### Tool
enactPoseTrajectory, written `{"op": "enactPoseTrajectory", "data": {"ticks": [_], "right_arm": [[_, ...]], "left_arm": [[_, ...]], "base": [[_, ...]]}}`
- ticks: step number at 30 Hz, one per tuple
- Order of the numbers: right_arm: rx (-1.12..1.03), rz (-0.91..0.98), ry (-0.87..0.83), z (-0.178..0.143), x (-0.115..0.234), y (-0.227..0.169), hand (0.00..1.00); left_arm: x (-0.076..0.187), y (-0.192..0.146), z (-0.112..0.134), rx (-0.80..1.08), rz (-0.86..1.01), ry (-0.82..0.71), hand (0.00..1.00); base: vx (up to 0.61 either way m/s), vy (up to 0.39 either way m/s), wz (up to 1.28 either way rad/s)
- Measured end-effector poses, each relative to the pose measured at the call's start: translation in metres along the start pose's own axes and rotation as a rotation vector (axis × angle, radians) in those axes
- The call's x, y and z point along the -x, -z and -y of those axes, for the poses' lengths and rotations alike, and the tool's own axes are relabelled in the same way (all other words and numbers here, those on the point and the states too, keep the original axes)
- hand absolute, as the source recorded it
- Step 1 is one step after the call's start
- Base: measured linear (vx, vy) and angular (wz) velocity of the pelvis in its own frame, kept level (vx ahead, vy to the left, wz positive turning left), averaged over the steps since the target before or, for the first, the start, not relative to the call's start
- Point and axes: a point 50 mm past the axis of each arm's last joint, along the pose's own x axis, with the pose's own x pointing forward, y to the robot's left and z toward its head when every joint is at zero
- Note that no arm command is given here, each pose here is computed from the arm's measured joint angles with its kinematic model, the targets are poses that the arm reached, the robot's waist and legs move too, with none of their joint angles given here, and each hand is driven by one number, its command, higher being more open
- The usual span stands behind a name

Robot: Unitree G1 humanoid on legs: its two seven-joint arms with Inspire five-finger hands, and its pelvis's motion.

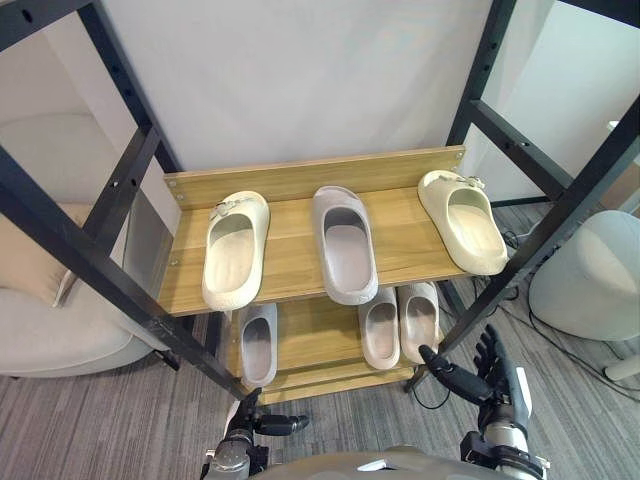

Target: Organize the slippers on the shoe rack

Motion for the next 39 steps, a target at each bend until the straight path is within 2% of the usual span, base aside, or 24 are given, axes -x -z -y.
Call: {"op": "enactPoseTrajectory", "data": {"ticks": [6, 10, 16, 25, 30, 39], "right_arm": [[0.008, 0.251, -0.005, 0.000, 0.007, -0.053, 1.00], [0.049, 0.316, -0.010, -0.001, 0.011, -0.065, 1.00], [0.038, 0.347, -0.081, -0.012, 0.022, -0.072, 1.00], [0.103, 0.340, -0.303, -0.028, 0.026, -0.070, 1.00], [0.183, 0.425, -0.437, -0.038, 0.021, -0.080, 1.00], [0.182, 0.554, -0.475, -0.049, 0.010, -0.100, 1.00]], "left_arm": [[0.000, 0.000, 0.001, -0.044, 0.004, 0.018, 1.00], [-0.001, -0.002, 0.004, -0.087, 0.008, 0.037, 1.00], [-0.004, -0.004, 0.011, -0.164, 0.007, 0.082, 1.00], [-0.005, -0.011, 0.027, -0.274, 0.046, 0.160, 1.00], [-0.005, -0.012, 0.031, -0.288, 0.048, 0.190, 1.00], [-0.005, -0.013, 0.032, -0.285, 0.048, 0.200, 1.00]], "base": [[-0.02, 0.036, -0.19], [-0.01, 0.015, -0.02], [-0.01, 0.018, 0.00], [-0.02, 0.004, 0.08], [-0.02, 0.003, 0.07], [0.02, -0.013, 0.16]]}}
